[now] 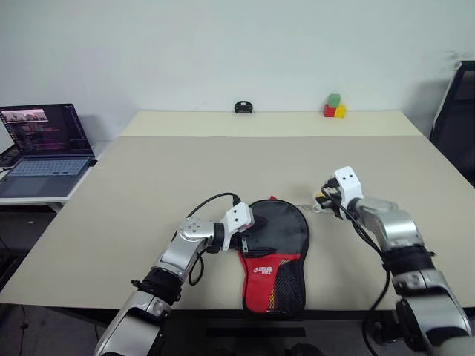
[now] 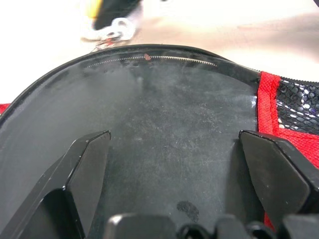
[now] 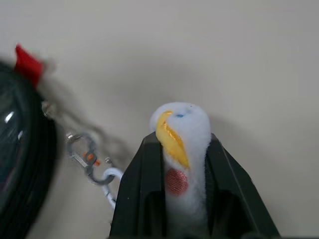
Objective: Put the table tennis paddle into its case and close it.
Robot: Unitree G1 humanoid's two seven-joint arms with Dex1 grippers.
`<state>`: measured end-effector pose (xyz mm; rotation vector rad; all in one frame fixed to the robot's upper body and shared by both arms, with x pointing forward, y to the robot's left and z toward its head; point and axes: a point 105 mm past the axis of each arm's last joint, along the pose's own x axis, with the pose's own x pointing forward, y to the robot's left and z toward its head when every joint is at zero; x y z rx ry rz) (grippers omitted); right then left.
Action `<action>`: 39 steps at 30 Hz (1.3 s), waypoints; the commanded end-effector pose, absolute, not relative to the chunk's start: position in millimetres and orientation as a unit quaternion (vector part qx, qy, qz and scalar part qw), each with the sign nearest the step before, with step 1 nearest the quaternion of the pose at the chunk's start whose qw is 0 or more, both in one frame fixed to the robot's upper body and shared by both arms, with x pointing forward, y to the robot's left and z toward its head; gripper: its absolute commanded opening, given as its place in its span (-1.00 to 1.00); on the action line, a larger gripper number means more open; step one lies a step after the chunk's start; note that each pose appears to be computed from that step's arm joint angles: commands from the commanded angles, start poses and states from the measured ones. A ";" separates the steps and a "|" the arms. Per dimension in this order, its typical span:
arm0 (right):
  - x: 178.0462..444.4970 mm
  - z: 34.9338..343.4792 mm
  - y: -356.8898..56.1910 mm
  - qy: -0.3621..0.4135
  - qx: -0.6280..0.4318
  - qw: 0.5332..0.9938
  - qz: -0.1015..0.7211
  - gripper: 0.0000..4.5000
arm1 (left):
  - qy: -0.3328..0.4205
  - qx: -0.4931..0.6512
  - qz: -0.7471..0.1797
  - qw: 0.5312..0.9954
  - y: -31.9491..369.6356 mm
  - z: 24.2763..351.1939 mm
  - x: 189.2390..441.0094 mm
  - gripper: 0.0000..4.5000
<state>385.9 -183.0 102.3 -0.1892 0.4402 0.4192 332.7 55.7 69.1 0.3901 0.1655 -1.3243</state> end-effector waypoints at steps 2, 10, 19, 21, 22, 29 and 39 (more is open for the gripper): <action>348.6 110.3 -190.4 0.229 -0.069 0.948 0.211 -0.79 | 0.176 0.189 -0.604 0.754 72.5 19.3 320.8 1.00; 290.2 101.5 -185.6 0.281 -0.031 0.929 0.241 -0.79 | 0.174 0.188 -0.615 0.746 64.6 18.3 319.0 1.00; 231.7 79.5 -183.0 0.341 0.022 0.906 0.248 -0.80 | 0.173 0.192 -0.622 0.739 61.6 18.0 319.4 1.00; 220.1 79.6 -178.4 0.350 0.027 0.897 0.270 -0.80 | 0.174 0.191 -0.626 0.736 59.8 17.2 318.1 1.00; 215.8 79.9 -177.1 0.353 0.029 0.893 0.279 -0.80 | 0.174 0.191 -0.627 0.735 59.1 16.9 317.6 1.00; 187.5 80.4 -162.0 0.375 0.050 0.858 0.346 -0.80 | 0.173 0.190 -0.632 0.731 56.2 16.2 316.0 1.00; 154.4 69.7 -140.9 0.405 0.081 0.823 0.391 -0.81 | 0.176 0.189 -0.645 0.720 50.8 15.0 312.2 1.00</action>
